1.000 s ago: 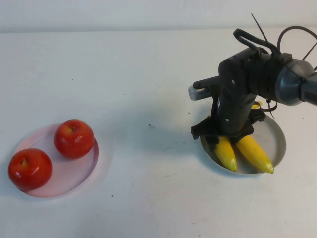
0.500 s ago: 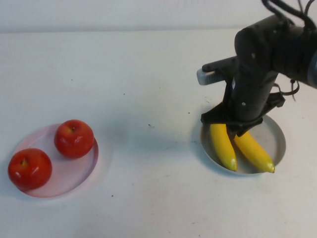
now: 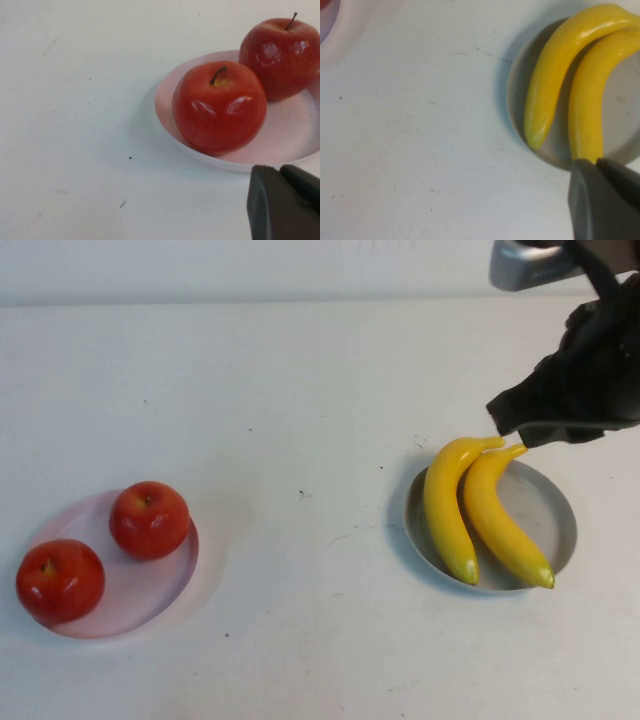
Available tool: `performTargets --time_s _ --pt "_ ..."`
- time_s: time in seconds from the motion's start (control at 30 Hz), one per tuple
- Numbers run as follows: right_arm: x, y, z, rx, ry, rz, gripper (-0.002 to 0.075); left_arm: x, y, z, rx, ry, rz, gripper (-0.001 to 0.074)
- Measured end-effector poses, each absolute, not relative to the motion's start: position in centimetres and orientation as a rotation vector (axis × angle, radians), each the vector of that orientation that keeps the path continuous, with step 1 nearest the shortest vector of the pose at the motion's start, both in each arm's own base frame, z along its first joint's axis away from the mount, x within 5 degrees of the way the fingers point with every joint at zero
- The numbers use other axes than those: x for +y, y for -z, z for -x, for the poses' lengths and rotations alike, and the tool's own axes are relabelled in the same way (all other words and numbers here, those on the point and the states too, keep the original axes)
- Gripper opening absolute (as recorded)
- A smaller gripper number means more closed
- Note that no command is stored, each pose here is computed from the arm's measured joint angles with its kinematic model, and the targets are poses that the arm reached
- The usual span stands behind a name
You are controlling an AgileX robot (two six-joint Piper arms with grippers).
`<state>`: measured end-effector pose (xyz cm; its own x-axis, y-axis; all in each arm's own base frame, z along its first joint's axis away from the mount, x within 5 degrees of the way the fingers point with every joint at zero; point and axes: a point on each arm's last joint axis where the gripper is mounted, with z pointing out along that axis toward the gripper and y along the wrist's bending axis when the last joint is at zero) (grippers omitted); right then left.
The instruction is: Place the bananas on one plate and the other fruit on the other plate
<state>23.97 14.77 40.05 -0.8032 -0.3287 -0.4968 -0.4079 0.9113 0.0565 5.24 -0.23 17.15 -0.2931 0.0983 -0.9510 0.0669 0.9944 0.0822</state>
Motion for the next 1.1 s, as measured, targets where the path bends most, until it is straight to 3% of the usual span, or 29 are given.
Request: performTargets --time_s 0.37,0.53,0.67,0.93,1.1 --pt "14.0 -41.3 -22.6 2.491 -0.189 0.705 -0.0015 -0.2 -17.2 -5.2 1.870 -0.031 -0.119 0.0001" --pt "13.5 -39.7 -21.9 2.466 -0.191 0.708 -0.0015 -0.2 -17.2 -5.2 1.870 -0.031 -0.119 0.0001" --pt "11.8 -37.1 -20.1 2.334 -0.191 0.672 -0.0015 -0.2 -17.2 -5.2 1.870 -0.031 -0.119 0.0001" --pt "4.5 -26.4 -14.2 2.043 -0.164 0.350 -0.0015 -0.2 -17.2 -5.2 1.870 -0.031 -0.119 0.0001" --pt "1.9 -21.4 -10.5 1.871 -0.127 0.161 -0.0015 -0.2 -17.2 -5.2 1.870 -0.031 -0.119 0.0001"
